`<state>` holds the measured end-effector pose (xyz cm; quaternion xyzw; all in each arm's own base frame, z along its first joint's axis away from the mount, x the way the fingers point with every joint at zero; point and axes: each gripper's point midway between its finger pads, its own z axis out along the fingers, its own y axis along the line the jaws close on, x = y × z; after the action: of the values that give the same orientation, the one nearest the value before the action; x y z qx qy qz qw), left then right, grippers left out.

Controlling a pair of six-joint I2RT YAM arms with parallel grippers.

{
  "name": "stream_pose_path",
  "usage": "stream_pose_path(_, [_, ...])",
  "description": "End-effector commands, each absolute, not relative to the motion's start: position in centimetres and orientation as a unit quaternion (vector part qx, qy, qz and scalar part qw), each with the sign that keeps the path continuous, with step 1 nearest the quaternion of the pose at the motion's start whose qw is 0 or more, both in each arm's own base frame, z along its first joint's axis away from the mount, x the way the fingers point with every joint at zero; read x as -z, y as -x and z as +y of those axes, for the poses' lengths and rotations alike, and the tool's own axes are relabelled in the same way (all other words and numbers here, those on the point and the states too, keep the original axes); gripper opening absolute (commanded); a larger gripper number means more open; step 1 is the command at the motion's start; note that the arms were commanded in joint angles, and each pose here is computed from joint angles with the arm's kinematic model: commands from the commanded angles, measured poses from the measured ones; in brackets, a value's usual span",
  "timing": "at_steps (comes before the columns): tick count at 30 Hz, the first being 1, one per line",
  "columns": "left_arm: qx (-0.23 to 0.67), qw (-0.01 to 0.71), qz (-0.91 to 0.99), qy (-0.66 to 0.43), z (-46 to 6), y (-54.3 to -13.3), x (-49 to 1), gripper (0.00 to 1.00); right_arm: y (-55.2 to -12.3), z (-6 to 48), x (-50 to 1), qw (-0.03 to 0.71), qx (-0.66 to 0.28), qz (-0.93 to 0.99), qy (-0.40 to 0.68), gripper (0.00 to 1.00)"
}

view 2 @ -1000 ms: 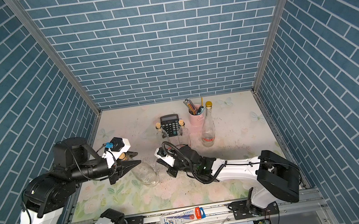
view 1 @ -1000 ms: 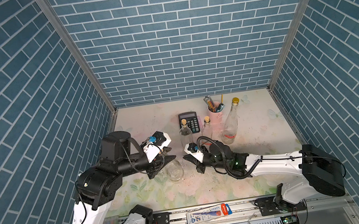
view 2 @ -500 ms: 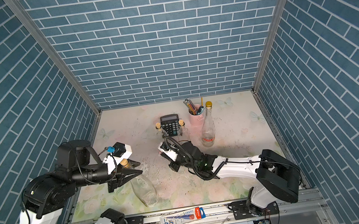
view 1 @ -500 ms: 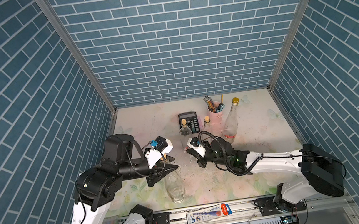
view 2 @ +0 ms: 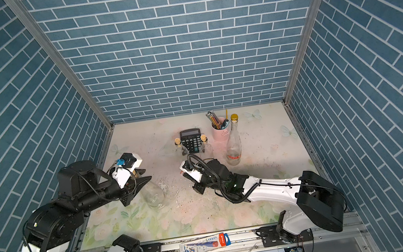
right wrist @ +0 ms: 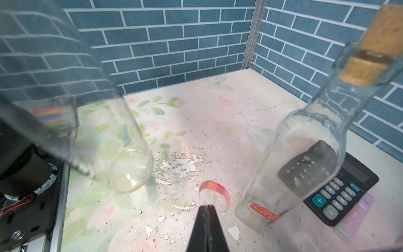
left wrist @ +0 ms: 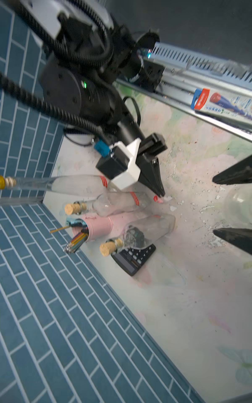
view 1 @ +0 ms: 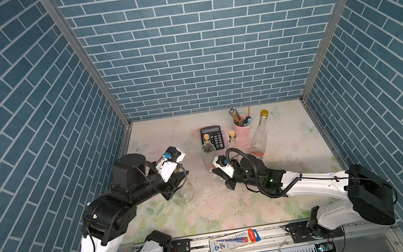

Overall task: Remove the label from the bottle
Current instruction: Tear open the label from the bottle, then place the bottle at the center of the board.

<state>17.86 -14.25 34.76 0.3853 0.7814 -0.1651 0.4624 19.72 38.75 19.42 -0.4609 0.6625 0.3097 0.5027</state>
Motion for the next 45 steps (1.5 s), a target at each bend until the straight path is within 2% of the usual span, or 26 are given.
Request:
stream_pose_path(1, [0.088, 0.524, 0.784, -0.321, -12.8, -22.8, -36.7, 0.00, -19.2, 38.3, -19.3, 0.500, -0.307, 0.653, 0.479, 0.00])
stream_pose_path(5, [0.044, 0.532, 0.802, -0.270, -11.2, -26.2, -36.6, 0.00, -19.0, 38.3, -19.1, 0.497, -0.319, 0.654, 0.473, 0.00])
stream_pose_path(15, [0.051, 0.583, 0.793, -0.171, -8.2, -32.6, -37.7, 0.00, -18.3, 38.6, -18.5, 0.489, -0.343, 0.655, 0.463, 0.00])
stream_pose_path(19, [0.046, 0.587, 0.793, -0.153, -7.7, -34.7, -36.7, 0.00, -18.0, 38.7, -18.3, 0.488, -0.346, 0.656, 0.461, 0.00])
stream_pose_path(26, [0.068, 0.581, 0.797, -0.149, -7.7, -36.7, -34.8, 0.00, -16.8, 39.0, -18.7, 0.478, -0.371, 0.639, 0.475, 0.00])
stream_pose_path(31, [0.069, 0.568, 0.805, -0.153, -7.8, -37.1, -34.1, 0.00, -14.4, 38.7, -19.6, 0.435, -0.408, 0.610, 0.522, 0.00])
stream_pose_path(37, [0.065, 0.549, 0.819, -0.153, -7.7, -37.2, -33.0, 0.00, -13.7, 37.8, -19.3, 0.417, -0.394, 0.613, 0.544, 0.00])
stream_pose_path(39, [0.065, 0.550, 0.819, -0.152, -7.6, -37.1, -32.8, 0.15, -14.0, 37.4, -19.3, 0.423, -0.387, 0.617, 0.540, 0.00])
stream_pose_path(40, [0.064, 0.551, 0.818, -0.152, -7.6, -36.9, -32.8, 0.18, -14.1, 37.3, -19.2, 0.426, -0.383, 0.618, 0.538, 0.00])
stream_pose_path(45, [0.067, 0.547, 0.821, -0.152, -7.6, -36.1, -32.4, 0.26, -14.8, 36.8, -18.5, 0.433, -0.364, 0.630, 0.532, 0.00])
